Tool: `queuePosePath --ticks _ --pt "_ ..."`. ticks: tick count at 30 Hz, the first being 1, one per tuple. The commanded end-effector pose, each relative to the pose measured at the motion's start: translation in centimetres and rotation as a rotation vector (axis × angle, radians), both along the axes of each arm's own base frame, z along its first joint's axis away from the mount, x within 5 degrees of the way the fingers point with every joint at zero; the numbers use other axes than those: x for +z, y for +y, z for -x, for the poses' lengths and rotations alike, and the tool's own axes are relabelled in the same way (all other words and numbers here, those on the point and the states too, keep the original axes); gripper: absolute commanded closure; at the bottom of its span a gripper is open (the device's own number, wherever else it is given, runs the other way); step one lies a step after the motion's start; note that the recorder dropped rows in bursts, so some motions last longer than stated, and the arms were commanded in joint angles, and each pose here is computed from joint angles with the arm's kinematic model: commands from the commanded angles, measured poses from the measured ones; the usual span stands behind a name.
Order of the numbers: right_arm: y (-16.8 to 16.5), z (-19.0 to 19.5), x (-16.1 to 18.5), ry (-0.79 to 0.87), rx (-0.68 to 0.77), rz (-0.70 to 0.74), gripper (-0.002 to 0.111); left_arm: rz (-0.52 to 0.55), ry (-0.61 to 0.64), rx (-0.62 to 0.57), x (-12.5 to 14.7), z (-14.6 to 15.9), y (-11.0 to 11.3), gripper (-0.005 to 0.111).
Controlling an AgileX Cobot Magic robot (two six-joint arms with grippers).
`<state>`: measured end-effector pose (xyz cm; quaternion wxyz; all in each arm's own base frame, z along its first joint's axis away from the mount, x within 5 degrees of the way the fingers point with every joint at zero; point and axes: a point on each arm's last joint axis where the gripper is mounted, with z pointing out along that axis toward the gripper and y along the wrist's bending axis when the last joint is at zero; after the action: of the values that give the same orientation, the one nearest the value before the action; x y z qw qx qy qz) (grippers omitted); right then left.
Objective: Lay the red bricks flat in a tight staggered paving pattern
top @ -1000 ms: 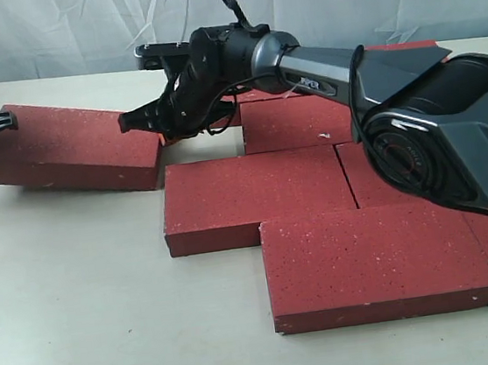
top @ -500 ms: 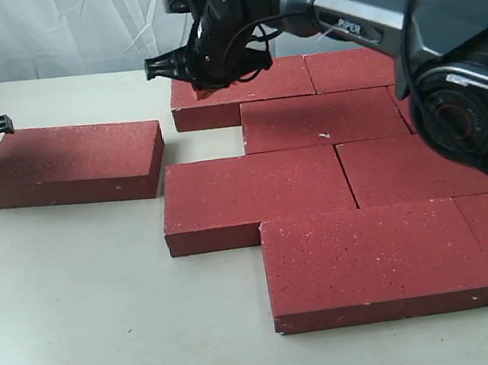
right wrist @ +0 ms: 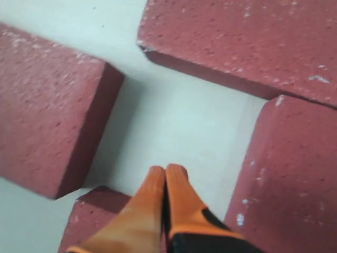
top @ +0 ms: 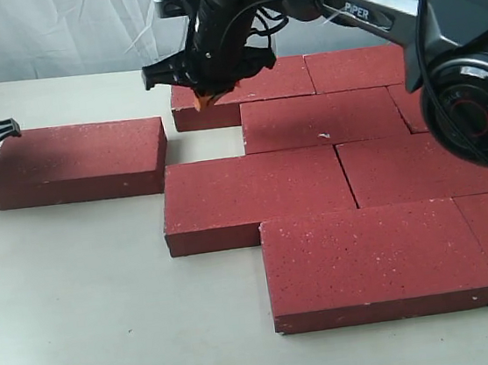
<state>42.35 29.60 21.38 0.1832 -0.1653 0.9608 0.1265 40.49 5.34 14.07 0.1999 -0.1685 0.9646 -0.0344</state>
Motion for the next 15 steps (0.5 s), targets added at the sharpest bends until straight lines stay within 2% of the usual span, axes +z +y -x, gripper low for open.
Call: queuePosePath --ticks 1,10,15 --pt "1.9 1.7 0.6 0.024 0.116 -0.034 0.109 0.058 0.073 0.036 -1.8 0.2 -0.2 0.107" --pt "5.6 4.3 -0.1 0.010 0.223 -0.046 0.109 0.100 0.037 -0.040 -2.0 -0.1 -0.8 0.107" --pt "5.7 3.1 0.0 -0.100 0.167 -0.062 0.109 0.077 0.015 -0.076 -1.9 -0.3 -0.7 0.107"
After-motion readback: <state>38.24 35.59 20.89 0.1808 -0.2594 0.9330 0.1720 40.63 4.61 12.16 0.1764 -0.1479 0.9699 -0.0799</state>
